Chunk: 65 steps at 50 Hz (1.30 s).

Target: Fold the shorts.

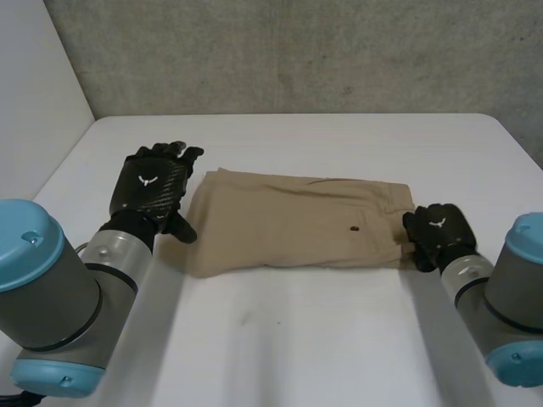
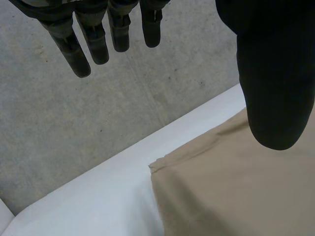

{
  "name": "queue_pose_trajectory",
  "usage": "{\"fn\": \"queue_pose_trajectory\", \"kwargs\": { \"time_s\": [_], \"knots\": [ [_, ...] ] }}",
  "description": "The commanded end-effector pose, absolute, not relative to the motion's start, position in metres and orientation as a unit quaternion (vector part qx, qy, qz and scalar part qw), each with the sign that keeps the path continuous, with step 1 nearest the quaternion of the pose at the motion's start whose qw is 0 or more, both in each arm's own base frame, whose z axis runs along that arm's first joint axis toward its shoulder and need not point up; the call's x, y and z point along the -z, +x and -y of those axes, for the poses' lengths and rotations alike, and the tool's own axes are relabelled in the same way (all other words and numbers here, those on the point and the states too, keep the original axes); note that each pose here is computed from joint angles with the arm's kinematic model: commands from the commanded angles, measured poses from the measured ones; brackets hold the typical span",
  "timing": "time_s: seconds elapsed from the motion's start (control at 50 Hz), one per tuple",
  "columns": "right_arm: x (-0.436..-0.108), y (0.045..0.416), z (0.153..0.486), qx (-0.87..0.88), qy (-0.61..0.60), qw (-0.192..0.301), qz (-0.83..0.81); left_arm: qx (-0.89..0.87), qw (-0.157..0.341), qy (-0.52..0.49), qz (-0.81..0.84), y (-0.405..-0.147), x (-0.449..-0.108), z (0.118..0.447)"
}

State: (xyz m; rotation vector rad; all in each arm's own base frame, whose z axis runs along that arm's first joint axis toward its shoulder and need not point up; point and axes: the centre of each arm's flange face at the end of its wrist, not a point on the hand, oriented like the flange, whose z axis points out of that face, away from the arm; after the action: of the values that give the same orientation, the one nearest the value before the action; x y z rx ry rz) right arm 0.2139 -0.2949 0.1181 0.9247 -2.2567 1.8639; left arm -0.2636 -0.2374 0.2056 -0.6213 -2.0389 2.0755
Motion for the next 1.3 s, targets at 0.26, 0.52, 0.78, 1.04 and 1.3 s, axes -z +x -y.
{"fn": "queue_pose_trajectory", "kwargs": {
  "time_s": [0.26, 0.52, 0.78, 1.04, 1.3],
  "knots": [
    [-0.194, 0.249, 0.299, -0.656, 0.487, 0.193, 0.544, -0.690, 0.102, -0.225, 0.680, -0.273, -0.232, 0.234],
    [-0.153, 0.383, 0.182, -0.662, 0.652, -0.064, 0.363, -0.721, 0.134, -0.225, 0.642, -0.300, -0.272, 0.250],
    [-0.162, 0.378, 0.205, -0.669, 0.594, -0.096, 0.436, -0.708, 0.138, -0.223, 0.656, -0.309, -0.256, 0.264],
    [-0.185, 0.334, 0.272, -0.626, 0.367, -0.206, 0.656, -0.637, 0.138, -0.262, 0.711, -0.329, -0.208, 0.254],
    [-0.147, 0.335, 0.301, -0.502, 0.368, -0.199, 0.757, -0.530, 0.079, -0.293, 0.792, -0.339, -0.144, 0.242]
  ]
}}
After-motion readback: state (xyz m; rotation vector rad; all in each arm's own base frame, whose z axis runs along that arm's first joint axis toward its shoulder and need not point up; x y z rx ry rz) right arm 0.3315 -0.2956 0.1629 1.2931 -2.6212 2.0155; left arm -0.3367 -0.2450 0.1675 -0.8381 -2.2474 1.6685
